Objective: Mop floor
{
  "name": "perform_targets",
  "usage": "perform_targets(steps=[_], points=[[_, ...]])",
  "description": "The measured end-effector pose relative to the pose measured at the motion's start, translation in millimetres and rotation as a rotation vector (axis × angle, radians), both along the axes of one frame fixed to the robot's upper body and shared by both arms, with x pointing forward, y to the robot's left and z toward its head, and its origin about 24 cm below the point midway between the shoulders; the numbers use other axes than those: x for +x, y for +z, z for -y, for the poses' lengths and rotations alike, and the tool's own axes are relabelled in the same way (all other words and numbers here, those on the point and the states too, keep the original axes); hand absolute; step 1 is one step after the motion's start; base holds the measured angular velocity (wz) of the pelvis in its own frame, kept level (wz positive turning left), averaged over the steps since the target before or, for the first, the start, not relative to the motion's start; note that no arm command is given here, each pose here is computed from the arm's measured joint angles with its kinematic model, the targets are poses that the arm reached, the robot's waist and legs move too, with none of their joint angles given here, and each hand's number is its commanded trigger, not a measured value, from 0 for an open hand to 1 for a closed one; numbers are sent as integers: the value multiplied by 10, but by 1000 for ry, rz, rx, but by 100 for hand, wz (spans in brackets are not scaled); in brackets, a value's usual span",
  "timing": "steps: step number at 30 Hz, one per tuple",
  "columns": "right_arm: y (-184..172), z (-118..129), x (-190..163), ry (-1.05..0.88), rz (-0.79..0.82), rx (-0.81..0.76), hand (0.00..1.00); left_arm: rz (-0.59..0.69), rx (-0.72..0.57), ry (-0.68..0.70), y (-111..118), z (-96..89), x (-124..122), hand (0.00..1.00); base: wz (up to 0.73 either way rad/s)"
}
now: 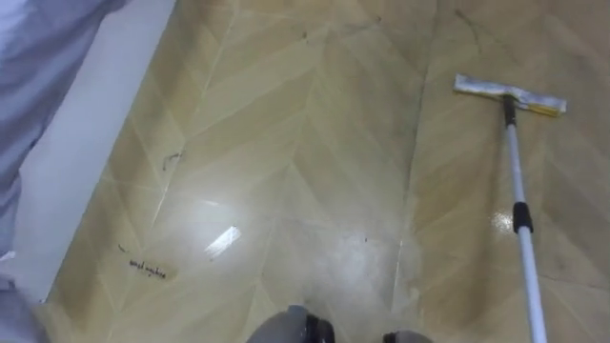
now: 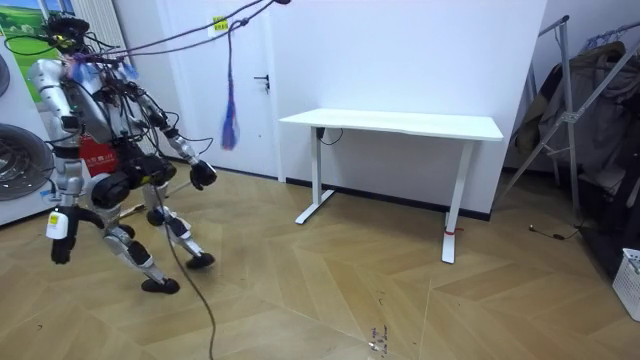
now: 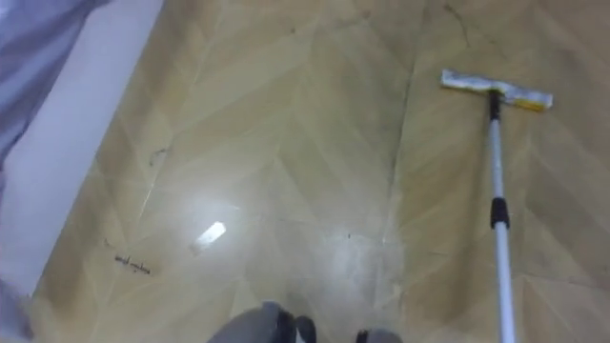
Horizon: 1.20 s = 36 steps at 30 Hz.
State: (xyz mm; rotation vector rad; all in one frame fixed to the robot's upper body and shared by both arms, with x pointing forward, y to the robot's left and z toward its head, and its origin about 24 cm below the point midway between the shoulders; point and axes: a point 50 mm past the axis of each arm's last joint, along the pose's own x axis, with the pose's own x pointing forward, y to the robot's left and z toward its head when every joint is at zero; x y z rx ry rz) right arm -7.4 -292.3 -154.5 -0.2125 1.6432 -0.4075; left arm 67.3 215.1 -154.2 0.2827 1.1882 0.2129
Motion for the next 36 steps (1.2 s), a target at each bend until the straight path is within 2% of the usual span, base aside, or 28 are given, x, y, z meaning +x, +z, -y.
perform_targets(steps=[3, 6, 9, 11, 14, 16, 18, 19, 21, 23, 26, 30, 36], points=[[-24, -62, 67, -6, 12, -1, 100, -31, 5, 2, -24, 1, -58, 0, 2], [-5, -39, 333, -7, 40, -7, 100, -94, 18, 11, -56, -10, -154, 0, -16], [103, 67, 843, 15, 135, -29, 100, -87, 28, 44, -36, -70, -138, 0, 0], [233, 99, 1316, 55, 255, -35, 100, -78, 40, 77, 0, -158, -160, 0, -11], [378, 114, 1703, 57, 408, -8, 100, -76, 40, 58, 14, -175, -170, 0, 11], [399, 94, 1768, 29, 444, 16, 100, -76, 24, 52, 19, -158, -211, 0, 6], [337, 88, 1631, 14, 415, 45, 100, -96, 3, 46, 9, -149, -286, 0, 10], [266, 105, 1424, 5, 369, 53, 100, -118, -1, 27, 1, -150, -326, 0, 36], [194, 186, 1057, -13, 281, 38, 100, -109, -13, 8, -1, -132, -268, 0, 43], [176, 336, 558, -9, 126, -21, 100, -66, -16, -28, -3, -65, -42, 0, 23], [146, 324, 45, -22, -5, -35, 100, -11, -17, -29, 7, -43, 71, 0, 9], [50, 101, -143, -30, -46, -2, 100, 11, -9, -11, 12, -12, 101, 0, -15], [-24, -76, -60, -17, -30, 25, 100, -28, -16, 6, -24, 67, 30, 0, 0]])
